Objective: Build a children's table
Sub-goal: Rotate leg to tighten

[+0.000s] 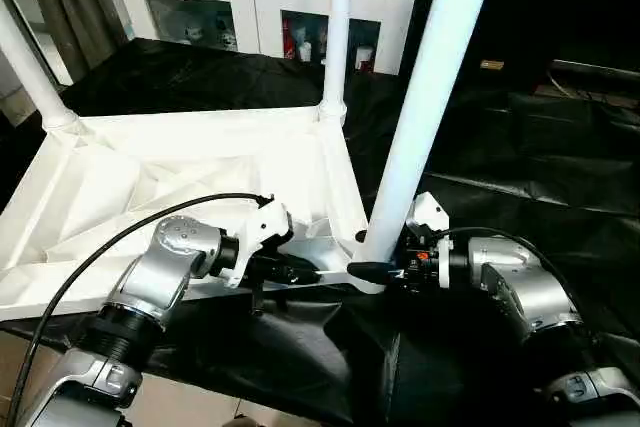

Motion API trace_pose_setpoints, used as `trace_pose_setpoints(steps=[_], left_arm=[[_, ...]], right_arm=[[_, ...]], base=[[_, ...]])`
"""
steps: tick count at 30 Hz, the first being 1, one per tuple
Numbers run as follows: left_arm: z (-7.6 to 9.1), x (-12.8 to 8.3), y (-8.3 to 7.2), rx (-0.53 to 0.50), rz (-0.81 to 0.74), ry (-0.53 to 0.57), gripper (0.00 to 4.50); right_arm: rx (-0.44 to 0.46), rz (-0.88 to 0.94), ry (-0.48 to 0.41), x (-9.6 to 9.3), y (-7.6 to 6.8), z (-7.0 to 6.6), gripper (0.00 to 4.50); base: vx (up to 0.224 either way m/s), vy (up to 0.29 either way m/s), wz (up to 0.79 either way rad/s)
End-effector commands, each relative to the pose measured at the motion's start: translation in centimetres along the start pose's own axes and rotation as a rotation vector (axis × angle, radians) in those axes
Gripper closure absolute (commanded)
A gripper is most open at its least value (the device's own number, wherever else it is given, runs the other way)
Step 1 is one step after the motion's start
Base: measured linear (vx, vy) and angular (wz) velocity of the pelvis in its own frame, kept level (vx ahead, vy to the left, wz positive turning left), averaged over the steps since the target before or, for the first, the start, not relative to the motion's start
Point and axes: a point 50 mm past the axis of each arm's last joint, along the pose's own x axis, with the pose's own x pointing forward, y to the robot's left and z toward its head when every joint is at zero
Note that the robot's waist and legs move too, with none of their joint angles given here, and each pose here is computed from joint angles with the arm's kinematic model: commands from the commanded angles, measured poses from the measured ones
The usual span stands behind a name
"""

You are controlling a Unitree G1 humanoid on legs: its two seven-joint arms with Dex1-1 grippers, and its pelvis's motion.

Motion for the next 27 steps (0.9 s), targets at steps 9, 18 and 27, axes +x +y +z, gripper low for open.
trace_pose_setpoints(steps=[9, 18, 27], left_arm=[[2.4, 3.5, 3.1, -0.053, 0.385, -0.091, 4.5], [4.1, 6.2, 2.6, -0.052, 0.398, -0.15, 4.5], [3.0, 5.1, 0.9, 0.022, 0.177, -0.134, 4.5]], right_arm=[[0.181, -0.456, 0.003, 4.1, -0.8, -2.5, 1.88], [0.191, -0.519, -0.074, 8.0, -0.1, -0.9, 1.53], [0.121, -0.352, -0.086, 5.6, -0.3, -0.4, 0.64]], base=[[0.0, 0.0, 0.0], [0.0, 0.0, 0.0], [0.0, 0.0, 0.0]])
